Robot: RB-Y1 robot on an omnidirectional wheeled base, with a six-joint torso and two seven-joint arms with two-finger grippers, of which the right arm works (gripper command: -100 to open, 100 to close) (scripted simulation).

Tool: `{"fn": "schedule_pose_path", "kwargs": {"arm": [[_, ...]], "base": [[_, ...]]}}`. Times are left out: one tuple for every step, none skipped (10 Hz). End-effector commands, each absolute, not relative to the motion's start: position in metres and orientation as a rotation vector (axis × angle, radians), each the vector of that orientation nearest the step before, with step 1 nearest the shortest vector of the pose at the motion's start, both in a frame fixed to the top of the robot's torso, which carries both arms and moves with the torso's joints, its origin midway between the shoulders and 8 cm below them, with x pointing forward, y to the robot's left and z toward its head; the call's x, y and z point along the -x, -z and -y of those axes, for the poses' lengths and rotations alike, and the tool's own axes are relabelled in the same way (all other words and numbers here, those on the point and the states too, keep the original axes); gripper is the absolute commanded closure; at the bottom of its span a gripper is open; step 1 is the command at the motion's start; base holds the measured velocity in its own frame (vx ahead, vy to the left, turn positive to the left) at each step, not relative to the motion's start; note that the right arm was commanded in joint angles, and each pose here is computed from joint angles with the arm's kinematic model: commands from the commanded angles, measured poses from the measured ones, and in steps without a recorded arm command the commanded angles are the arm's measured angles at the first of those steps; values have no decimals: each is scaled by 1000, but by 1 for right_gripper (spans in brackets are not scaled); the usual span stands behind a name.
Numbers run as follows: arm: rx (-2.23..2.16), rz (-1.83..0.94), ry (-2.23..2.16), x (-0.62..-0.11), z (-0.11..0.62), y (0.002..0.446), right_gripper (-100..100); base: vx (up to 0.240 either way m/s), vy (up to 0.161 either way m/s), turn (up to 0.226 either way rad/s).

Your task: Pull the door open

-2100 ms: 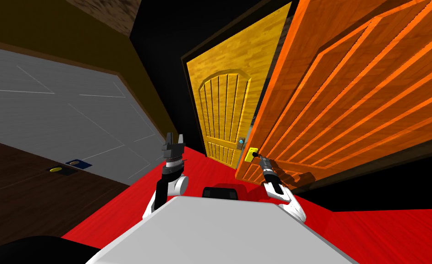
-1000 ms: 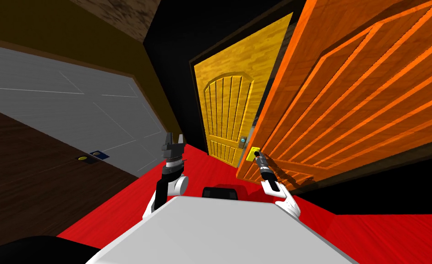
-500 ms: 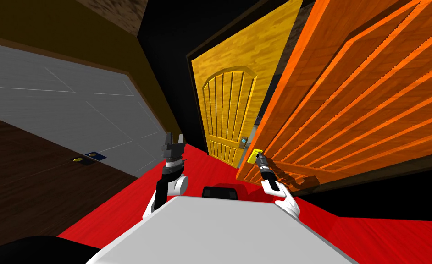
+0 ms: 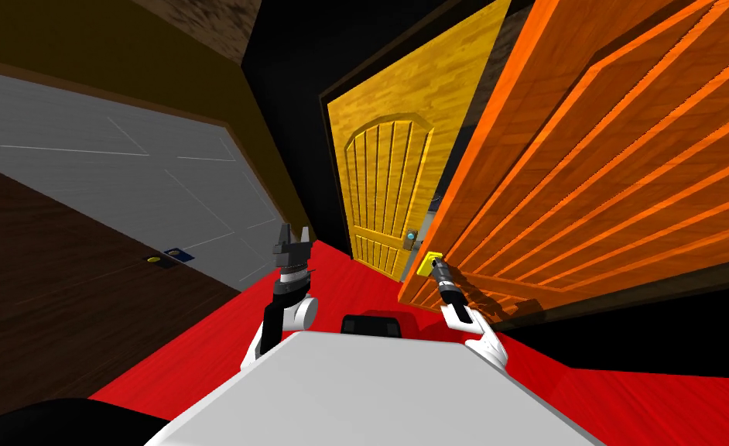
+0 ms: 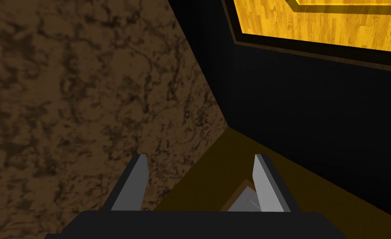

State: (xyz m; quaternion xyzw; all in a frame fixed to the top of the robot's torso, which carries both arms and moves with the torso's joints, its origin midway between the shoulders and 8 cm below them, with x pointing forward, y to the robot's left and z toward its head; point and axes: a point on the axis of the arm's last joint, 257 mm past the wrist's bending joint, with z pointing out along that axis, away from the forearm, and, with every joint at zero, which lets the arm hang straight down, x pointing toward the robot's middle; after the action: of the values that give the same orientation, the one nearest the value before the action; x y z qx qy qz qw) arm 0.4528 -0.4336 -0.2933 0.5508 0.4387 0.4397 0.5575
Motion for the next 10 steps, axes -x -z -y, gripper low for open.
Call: {"fn": "schedule_pose_path", "kwargs": {"arm": [[-1296,-1056,-1053,-451,427,297,100],[-1289,-1066,-1064,-451,424,296,100],[-1283,-1077,-1076,-451,420,296,100],[-1276,-1088,-1088,-451,417,296,100],[-1270,-1099,-1099,-451,413,296,100],[-1265,-1110,-1110,-451,409,296,100],[-1257,-1125,-1125,-450,404,296,100],[-1252,-1137,-1137,-449,400,296,100],[-1247,-1148,-1148,-449,397,296,100],[-1252,-1143,-1143,-450,397,297,100]], "base": [[-212,-116,146],[-223,-88,139],[-240,-100,130],[-214,-92,120],[-227,-66,131],[-241,-91,120],[-243,-121,155],[-230,-114,165],[-217,-71,131],[-97,-20,36]]}}
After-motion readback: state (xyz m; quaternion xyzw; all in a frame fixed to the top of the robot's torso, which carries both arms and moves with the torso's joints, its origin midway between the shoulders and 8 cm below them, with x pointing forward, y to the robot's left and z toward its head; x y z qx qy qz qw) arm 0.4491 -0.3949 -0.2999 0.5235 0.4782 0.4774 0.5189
